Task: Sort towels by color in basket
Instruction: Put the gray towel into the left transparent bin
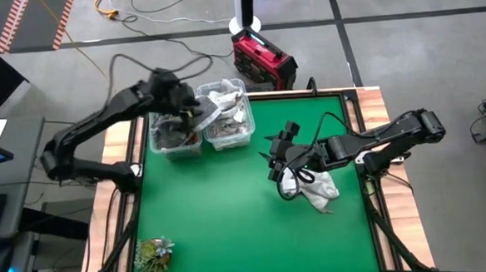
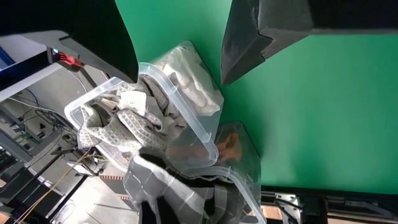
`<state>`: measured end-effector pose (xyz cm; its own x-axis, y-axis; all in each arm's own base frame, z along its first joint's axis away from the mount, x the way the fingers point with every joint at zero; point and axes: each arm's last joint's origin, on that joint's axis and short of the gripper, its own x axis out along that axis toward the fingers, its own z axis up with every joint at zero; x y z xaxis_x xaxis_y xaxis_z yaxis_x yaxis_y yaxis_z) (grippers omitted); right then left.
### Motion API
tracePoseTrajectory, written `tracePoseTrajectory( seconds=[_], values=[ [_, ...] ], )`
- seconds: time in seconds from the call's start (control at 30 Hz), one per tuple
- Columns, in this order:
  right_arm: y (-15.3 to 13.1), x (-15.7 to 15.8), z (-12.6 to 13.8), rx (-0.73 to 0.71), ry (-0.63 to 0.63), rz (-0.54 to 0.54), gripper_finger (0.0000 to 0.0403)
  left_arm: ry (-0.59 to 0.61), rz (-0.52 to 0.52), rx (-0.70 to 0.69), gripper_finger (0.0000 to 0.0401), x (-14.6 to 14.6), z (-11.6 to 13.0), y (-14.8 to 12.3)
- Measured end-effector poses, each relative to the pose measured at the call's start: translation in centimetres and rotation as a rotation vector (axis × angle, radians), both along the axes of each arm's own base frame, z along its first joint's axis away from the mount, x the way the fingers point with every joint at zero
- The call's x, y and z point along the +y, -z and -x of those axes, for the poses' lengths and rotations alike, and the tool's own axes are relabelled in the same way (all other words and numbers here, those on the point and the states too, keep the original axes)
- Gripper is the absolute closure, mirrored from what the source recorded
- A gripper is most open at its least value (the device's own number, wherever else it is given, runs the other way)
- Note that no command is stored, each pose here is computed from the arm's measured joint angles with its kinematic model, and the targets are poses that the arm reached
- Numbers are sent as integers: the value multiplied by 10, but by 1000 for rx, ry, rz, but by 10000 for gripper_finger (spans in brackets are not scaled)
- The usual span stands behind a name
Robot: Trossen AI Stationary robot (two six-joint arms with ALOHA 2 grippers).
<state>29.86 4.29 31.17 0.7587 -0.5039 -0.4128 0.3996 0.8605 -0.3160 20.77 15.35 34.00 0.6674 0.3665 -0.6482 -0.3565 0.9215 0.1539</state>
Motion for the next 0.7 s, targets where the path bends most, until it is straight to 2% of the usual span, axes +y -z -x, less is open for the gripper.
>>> tracePoseTrajectory(
  seconds=[0.1, 0.23, 0.33, 0.5, 0.7],
  values=[
    [1, 1, 1, 14, -3, 1, 143, -37, 1, 100, 241, 9, -8, 16],
    [1, 1, 1, 18, -3, 1, 143, 17, 27, 220, 242, 13, -15, 34],
    [2, 1, 1, 18, -3, 1, 143, 50, 26, 254, 268, 11, -17, 38],
    [2, 1, 1, 15, 0, -4, 143, 114, -18, 246, 382, -1, -17, 30],
    [2, 1, 1, 14, 2, -8, 143, 116, -83, 153, 397, -19, 1, 3]
  ],
)
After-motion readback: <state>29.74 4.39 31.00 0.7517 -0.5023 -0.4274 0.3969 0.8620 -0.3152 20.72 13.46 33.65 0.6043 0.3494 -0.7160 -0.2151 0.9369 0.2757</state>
